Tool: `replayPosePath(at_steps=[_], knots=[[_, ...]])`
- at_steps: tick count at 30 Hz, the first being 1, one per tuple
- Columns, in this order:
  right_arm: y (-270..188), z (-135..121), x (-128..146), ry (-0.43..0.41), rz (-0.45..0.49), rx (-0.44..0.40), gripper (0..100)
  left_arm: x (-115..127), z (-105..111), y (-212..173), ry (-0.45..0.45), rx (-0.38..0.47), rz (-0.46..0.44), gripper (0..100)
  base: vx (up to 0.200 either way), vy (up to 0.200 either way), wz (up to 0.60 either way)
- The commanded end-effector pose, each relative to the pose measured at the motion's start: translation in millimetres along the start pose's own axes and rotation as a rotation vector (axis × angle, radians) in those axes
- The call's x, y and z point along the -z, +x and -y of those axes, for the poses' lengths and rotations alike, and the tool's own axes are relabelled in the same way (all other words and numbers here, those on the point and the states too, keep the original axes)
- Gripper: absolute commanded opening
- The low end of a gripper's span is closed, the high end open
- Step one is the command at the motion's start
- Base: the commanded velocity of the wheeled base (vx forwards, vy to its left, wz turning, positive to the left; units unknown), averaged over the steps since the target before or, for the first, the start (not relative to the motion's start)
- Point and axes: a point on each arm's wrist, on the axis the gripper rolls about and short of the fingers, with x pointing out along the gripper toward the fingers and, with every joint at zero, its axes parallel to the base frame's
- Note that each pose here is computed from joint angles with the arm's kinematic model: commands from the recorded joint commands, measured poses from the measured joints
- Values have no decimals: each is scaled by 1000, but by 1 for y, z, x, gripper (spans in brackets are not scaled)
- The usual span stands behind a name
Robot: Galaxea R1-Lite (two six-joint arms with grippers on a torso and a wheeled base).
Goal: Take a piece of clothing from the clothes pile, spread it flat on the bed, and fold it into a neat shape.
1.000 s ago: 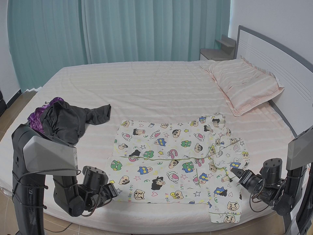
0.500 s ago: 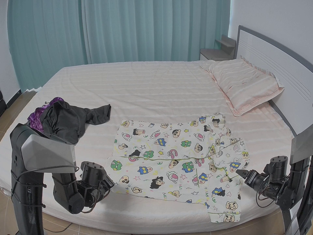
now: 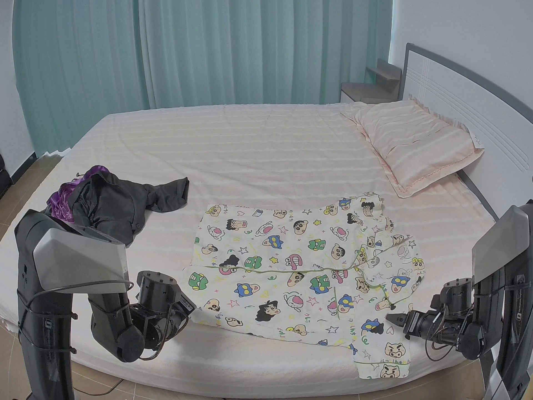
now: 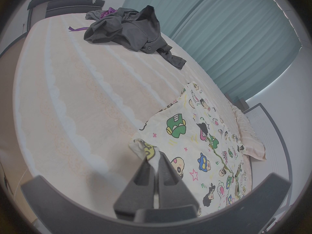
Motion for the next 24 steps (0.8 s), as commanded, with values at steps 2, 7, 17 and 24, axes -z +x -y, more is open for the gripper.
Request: replayPosePath(at_steps=[2, 7, 17, 24], knots=[[16, 6, 5, 1, -22, 13, 100, -1, 1, -1, -3, 5, 2, 0, 0, 0, 0], [25, 2, 0, -13, 8, -11, 100, -1, 1, -1, -3, 4, 1, 0, 0, 0, 0], [40, 7, -16, -12, 82, -16, 0, -1, 1, -1, -5, 3, 3, 0, 0, 0, 0], [49, 10, -44, 9, 203, -36, 0, -1, 0, -1, -3, -4, 6, 0, 0, 0, 0]])
